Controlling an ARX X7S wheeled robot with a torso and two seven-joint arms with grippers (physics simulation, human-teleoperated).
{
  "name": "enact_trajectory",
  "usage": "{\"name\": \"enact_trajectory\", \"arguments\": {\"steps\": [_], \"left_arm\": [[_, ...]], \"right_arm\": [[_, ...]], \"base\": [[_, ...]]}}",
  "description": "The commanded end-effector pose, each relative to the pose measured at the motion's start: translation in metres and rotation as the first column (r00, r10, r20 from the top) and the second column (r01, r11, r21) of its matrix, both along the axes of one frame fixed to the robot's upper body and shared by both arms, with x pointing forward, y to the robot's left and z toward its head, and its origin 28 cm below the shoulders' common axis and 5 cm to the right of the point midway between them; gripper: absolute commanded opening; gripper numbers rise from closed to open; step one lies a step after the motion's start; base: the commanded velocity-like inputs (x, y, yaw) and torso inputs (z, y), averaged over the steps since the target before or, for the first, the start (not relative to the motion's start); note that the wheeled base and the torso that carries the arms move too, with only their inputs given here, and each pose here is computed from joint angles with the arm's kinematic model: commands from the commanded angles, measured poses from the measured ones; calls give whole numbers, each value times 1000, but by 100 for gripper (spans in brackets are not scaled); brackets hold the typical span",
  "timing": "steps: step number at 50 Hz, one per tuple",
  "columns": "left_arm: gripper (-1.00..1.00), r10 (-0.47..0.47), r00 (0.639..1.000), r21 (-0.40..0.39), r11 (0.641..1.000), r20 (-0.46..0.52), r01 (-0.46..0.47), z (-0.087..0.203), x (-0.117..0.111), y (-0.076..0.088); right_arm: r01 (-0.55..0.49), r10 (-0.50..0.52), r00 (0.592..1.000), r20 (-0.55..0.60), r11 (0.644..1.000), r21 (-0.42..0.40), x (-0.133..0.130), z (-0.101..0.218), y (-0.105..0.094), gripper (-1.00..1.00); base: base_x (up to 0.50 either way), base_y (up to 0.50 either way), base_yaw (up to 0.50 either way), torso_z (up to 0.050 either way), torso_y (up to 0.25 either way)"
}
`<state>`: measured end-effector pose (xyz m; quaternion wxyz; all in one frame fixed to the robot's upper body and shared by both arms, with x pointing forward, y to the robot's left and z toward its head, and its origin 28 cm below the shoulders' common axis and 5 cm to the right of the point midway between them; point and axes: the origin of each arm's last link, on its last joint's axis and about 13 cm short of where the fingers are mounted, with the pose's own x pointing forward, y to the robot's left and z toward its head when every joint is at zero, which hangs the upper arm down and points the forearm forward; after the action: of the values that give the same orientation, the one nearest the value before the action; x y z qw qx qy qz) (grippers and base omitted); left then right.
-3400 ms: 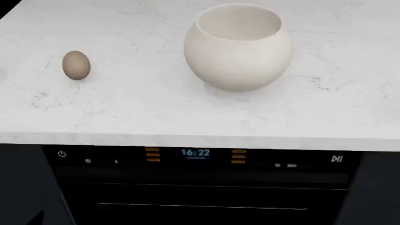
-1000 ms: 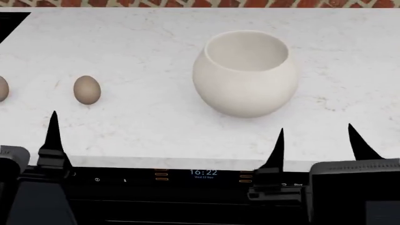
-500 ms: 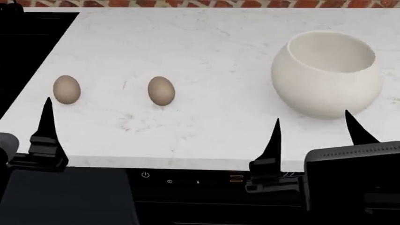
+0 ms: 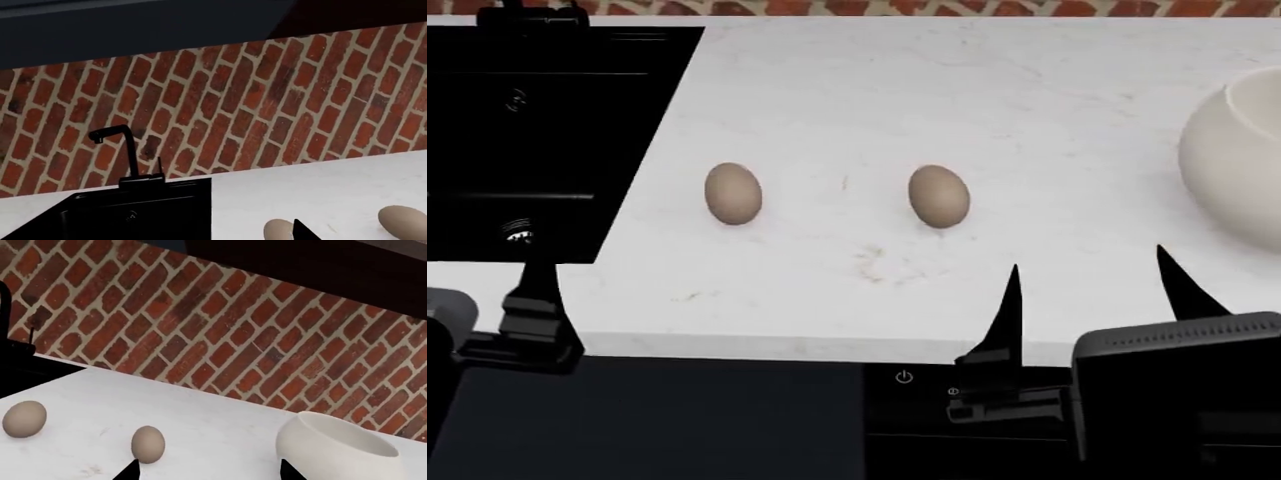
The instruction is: Place the eggs and milk next to the bowl.
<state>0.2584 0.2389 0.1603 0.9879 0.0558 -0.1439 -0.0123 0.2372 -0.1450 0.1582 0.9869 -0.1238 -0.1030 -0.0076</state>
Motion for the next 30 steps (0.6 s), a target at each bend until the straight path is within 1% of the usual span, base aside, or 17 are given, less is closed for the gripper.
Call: {"name": "enact_trajectory", "arguments": {"steps": [1,13,26,30], "left_arm": [[100,-21,1000,-5,1000,-7,21,-2,-3,-2],[100,-34,999,2,999,-9,34,-2,-3,-5],[100,-51,999,10,999,-11,51,-3,-3,-8],[100,-56,998,12,998,-12,56,-3,-3,-9]], "right_arm": [[2,-3,1000,7,1000,13,-2,-1,-3,100],[3,-3,1000,1,1000,16,-4,-2,-4,100],[22,-23,1000,14,999,39,-8,1,-7,100],[19,-20,1000,15,999,41,-9,1,-7,100]], "base": [[0,500,0,0,0],[0,471,0,0,0],[0,0,0,0,0],[244,0,0,0,0]]}}
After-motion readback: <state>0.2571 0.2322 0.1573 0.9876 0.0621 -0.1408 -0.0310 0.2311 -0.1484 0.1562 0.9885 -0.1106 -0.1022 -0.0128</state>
